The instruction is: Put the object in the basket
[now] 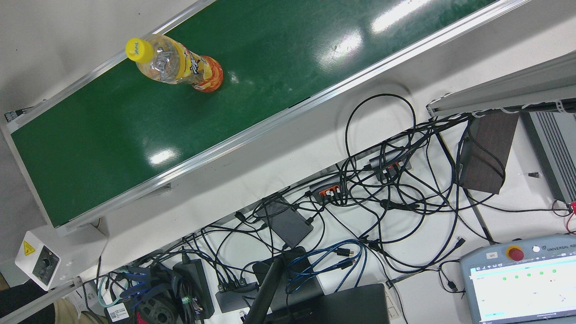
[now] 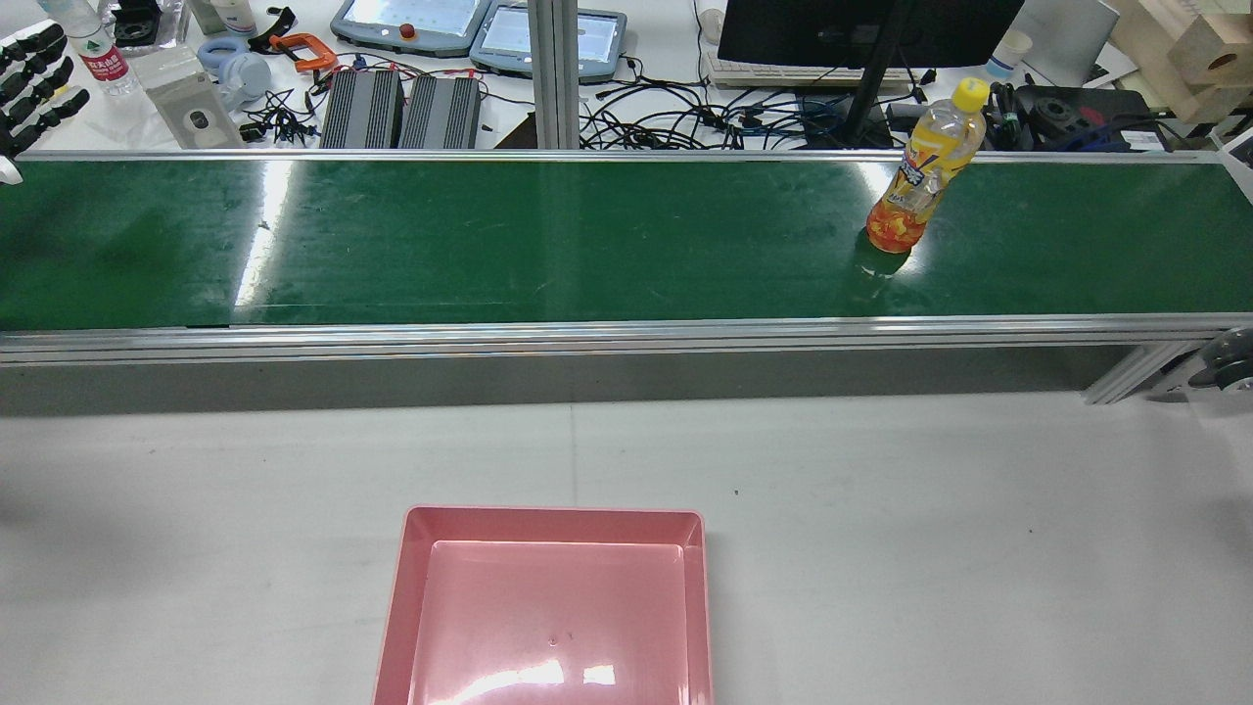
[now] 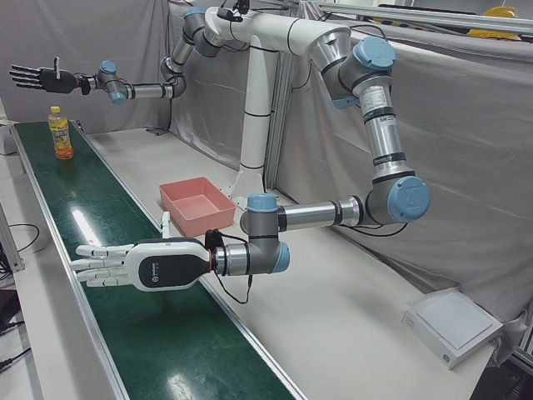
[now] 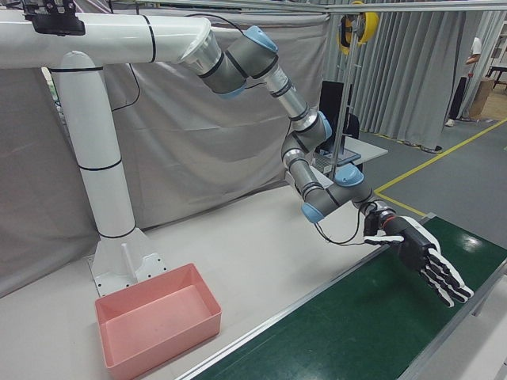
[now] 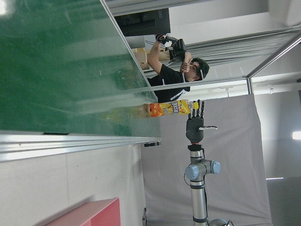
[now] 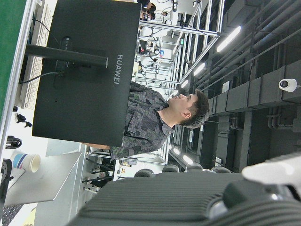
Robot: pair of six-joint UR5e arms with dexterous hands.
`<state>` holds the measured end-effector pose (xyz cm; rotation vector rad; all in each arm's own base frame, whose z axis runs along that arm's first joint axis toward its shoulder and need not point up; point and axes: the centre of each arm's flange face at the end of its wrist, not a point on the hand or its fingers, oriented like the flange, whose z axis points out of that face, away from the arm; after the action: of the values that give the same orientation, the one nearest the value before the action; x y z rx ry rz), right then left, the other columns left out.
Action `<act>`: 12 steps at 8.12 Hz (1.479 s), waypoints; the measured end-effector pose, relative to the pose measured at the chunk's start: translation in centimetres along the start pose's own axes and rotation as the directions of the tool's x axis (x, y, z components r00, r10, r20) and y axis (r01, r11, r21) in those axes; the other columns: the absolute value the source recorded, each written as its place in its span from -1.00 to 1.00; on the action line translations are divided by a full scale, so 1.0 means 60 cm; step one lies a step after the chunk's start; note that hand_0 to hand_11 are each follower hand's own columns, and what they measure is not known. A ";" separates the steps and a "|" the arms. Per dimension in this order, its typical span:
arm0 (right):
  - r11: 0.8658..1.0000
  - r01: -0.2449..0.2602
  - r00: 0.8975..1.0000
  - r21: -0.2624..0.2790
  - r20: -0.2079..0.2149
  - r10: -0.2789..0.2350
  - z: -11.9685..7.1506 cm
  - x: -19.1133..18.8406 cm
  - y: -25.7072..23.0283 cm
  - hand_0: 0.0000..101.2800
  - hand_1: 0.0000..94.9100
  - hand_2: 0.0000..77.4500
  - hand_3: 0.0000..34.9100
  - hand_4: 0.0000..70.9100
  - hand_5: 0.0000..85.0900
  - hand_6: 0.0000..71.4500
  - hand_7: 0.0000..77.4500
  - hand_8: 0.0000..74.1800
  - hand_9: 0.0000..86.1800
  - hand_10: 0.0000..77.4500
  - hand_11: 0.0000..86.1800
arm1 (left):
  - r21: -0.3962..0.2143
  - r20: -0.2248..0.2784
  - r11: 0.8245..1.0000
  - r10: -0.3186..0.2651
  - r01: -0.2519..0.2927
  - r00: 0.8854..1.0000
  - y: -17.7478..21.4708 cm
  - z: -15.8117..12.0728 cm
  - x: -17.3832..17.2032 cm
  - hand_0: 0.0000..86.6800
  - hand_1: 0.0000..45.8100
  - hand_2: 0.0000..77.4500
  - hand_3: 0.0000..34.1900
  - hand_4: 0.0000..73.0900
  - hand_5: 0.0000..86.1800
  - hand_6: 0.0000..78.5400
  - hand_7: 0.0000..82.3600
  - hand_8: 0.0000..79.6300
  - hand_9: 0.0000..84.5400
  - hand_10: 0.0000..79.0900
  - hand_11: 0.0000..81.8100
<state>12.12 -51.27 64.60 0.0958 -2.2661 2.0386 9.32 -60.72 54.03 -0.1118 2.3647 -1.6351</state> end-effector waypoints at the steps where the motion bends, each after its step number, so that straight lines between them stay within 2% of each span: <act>1: 1.000 0.000 1.000 0.000 0.000 0.000 0.000 0.000 0.000 -1.00 -1.00 -0.99 -1.00 -1.00 -1.00 -1.00 -0.99 -1.00 -1.00 -1.00 -1.00 | -0.001 -0.004 1.000 0.011 -0.011 1.000 0.001 0.002 0.001 0.37 -0.60 -1.00 -1.00 -0.97 -0.71 -1.00 -0.99 -0.99 -0.99 -0.93 -0.80; 12: 1.000 0.000 1.000 0.001 -0.001 0.000 0.000 0.001 -0.001 -0.99 -1.00 -0.99 -1.00 -1.00 -1.00 -1.00 -0.99 -1.00 -1.00 -1.00 -1.00 | 0.000 -0.010 1.000 0.021 -0.021 1.000 0.003 0.003 0.002 0.38 -0.60 -1.00 -1.00 -0.97 -0.66 -1.00 -0.99 -0.99 -0.99 -0.90 -0.84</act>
<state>12.06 -51.26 64.67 0.0942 -2.2642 2.0394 9.29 -60.85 53.78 -0.0792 2.3655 -1.6294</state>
